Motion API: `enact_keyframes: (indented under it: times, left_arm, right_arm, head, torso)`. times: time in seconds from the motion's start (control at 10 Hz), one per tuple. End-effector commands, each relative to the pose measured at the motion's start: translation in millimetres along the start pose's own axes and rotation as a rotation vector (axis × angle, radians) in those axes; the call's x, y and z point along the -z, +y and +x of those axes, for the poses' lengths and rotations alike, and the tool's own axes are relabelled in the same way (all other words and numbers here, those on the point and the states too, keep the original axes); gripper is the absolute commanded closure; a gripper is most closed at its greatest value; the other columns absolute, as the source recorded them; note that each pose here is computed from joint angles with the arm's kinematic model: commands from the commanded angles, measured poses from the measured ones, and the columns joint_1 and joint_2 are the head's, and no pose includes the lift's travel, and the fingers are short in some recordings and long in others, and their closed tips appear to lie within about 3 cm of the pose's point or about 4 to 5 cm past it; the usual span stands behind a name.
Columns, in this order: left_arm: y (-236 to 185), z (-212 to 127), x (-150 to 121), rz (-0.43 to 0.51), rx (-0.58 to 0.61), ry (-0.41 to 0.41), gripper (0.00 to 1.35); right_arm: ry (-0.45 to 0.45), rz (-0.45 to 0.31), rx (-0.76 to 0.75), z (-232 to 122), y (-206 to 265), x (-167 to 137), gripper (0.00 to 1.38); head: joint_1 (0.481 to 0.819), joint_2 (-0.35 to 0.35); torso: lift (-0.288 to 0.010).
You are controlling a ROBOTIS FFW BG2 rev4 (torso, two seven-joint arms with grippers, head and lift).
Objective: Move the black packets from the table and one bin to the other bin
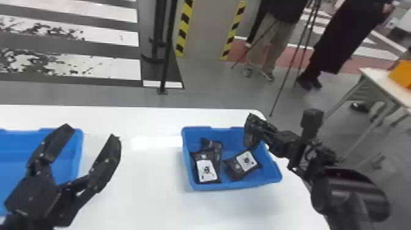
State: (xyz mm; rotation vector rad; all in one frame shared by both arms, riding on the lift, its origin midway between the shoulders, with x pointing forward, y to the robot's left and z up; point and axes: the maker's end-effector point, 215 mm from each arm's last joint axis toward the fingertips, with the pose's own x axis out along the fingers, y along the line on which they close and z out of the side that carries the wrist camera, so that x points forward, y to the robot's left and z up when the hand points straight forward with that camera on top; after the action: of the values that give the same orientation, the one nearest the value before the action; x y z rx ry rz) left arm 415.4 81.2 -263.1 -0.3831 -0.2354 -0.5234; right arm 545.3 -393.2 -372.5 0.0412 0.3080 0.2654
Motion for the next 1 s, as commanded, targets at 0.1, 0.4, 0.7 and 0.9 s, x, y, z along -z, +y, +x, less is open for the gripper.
enact_keyframes:
  times: [0.1,0.4,0.7,0.9]
  left_arm:
    - [2.7,-1.1,-0.3,0.003,-0.007,0.000,0.13]
    - [31.7,-9.4,-14.7,0.118,-0.082,-0.009,0.12]
    - [76.5,-42.7,-56.1,0.265,-0.295,0.011,0.12]
    - [93.5,-65.7,-70.0,0.305,-0.410,0.020,0.12]
  right_arm:
    - [-0.006,0.017,-0.034,-4.0,14.2,4.2,0.39]
    - [-0.100,-0.050,-0.102,-31.0,71.4,-34.3,0.24]
    - [-0.269,-0.072,-0.051,-78.7,109.2,-71.3,0.17]
    - [-0.326,-0.122,-0.022,-107.7,131.0,-94.4,0.17]
  head:
    - [0.695,-0.347]
    - [0.695,-0.304]
    - [0.695,-0.210]
    - [0.695,-0.157]
  torso:
    - [-0.110]
    - [-0.110]
    - [-0.110]
    - [-0.110]
